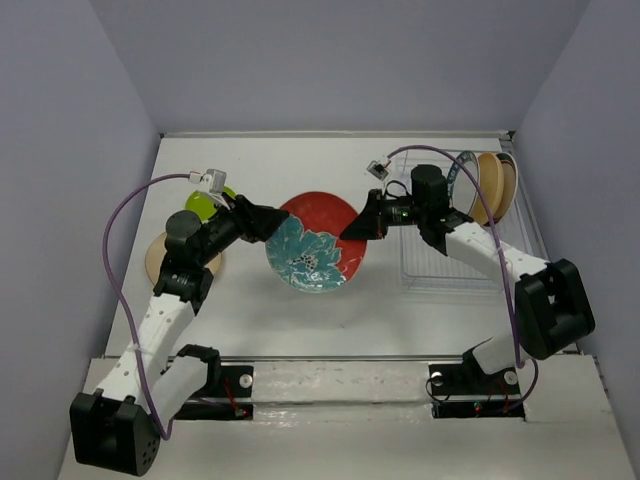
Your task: Load the plates into the dish rack
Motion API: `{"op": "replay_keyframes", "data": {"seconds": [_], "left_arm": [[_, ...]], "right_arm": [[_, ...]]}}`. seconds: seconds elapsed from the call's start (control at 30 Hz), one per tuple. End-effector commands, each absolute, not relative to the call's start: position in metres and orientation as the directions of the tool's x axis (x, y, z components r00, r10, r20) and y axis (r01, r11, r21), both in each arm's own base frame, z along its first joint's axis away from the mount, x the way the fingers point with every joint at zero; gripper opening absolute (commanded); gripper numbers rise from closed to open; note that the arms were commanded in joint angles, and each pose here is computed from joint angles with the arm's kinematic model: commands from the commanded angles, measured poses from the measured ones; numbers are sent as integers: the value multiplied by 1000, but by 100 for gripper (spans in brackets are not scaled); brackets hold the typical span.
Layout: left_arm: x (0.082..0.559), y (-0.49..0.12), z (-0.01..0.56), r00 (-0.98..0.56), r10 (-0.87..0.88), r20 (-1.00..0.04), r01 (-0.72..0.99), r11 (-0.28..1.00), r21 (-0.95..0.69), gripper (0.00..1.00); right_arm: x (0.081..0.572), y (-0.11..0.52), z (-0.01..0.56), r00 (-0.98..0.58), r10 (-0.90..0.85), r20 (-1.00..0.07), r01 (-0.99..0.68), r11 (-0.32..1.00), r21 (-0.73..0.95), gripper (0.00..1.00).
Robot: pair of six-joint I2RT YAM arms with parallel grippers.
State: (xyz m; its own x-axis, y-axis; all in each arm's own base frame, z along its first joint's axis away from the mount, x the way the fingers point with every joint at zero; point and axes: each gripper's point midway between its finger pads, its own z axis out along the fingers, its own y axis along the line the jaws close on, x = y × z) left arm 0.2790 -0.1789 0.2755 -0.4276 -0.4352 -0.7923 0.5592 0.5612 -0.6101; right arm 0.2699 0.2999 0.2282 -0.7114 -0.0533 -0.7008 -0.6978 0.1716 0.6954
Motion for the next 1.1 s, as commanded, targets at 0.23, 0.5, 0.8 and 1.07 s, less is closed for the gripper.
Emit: {"op": "replay_keyframes", "data": {"seconds": [0.23, 0.5, 0.8, 1.07], "left_arm": [[290, -128, 335, -120, -381, -917, 398, 828, -396, 99], [279, -128, 344, -76, -364, -928, 404, 840, -363, 99], [279, -132, 341, -89, -364, -927, 411, 835, -366, 99], [279, -133, 339, -90, -362, -928, 412, 835, -365, 99]], "right_arm": [[359, 204, 361, -374, 304, -876, -565, 675, 475, 7], [408, 55, 371, -150, 140, -979, 158, 981, 116, 7], [417, 0, 375, -191, -62, -980, 428, 893, -139, 7], [427, -10, 359, -254, -106, -961, 455, 864, -215, 7]]}}
